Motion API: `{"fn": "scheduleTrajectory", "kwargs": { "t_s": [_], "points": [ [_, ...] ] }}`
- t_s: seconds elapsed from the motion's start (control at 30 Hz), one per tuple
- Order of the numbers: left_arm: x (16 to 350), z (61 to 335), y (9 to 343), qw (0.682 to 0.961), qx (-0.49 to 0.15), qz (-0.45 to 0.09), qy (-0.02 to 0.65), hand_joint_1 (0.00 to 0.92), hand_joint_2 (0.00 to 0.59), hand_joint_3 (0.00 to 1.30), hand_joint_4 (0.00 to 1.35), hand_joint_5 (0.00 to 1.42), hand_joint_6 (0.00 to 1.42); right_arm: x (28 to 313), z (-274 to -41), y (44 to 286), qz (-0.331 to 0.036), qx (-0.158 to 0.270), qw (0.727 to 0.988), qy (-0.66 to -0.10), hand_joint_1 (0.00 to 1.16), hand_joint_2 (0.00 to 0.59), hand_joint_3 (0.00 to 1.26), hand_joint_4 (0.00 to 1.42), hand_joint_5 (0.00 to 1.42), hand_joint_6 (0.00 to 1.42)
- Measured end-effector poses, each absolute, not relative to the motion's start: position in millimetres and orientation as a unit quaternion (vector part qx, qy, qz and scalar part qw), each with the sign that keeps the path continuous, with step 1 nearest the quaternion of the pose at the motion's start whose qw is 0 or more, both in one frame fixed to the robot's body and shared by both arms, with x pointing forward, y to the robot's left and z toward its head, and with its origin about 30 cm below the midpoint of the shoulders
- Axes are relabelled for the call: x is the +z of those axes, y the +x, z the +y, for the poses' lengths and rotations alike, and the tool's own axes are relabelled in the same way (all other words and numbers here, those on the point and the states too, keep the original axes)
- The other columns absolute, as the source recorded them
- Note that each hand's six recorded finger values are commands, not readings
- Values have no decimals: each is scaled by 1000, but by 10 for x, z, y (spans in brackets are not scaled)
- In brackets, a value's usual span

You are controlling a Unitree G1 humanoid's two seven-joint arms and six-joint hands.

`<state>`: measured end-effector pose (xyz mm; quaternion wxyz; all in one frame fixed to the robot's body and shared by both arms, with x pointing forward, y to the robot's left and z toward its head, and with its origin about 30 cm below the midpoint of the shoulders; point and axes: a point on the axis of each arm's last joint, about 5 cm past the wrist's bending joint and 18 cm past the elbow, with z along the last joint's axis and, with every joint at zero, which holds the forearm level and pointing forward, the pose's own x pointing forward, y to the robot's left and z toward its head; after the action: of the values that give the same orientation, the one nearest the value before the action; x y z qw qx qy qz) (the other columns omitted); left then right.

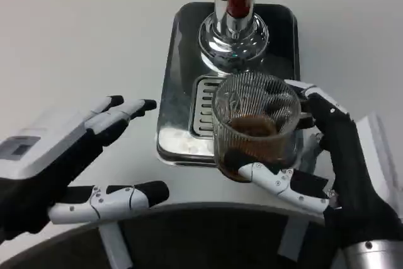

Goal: Grasp the cup under the faucet to collect the drink, then remove the cup.

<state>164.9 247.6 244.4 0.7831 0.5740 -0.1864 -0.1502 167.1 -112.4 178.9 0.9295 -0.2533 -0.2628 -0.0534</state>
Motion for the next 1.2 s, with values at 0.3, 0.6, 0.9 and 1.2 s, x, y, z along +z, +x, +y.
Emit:
{"fn": "scheduleTrajectory", "kwargs": {
  "t_s": [0.3,0.6,0.9,1.2],
  "points": [
    [2456,2411,1550,774,-131,-167,597,0,124,0,0,0,113,1793,-1096,1644,-266,-34,928,-258,800,250,692,771,949,1202],
    [2420,2366,1421,770,-123,-149,608,0,117,0,0,0,52,1815,-1088,1597,-273,-17,927,-257,800,250,694,771,949,1212],
    [2393,2373,1298,760,-125,-138,623,0,116,0,0,0,14,1812,-1055,1571,-275,-3,927,-254,800,250,694,771,952,1218],
    [2368,2388,1220,753,-130,-133,631,0,110,0,0,0,0,1810,-1051,1508,-273,6,929,-252,800,250,694,771,964,1219]
  ]
}}
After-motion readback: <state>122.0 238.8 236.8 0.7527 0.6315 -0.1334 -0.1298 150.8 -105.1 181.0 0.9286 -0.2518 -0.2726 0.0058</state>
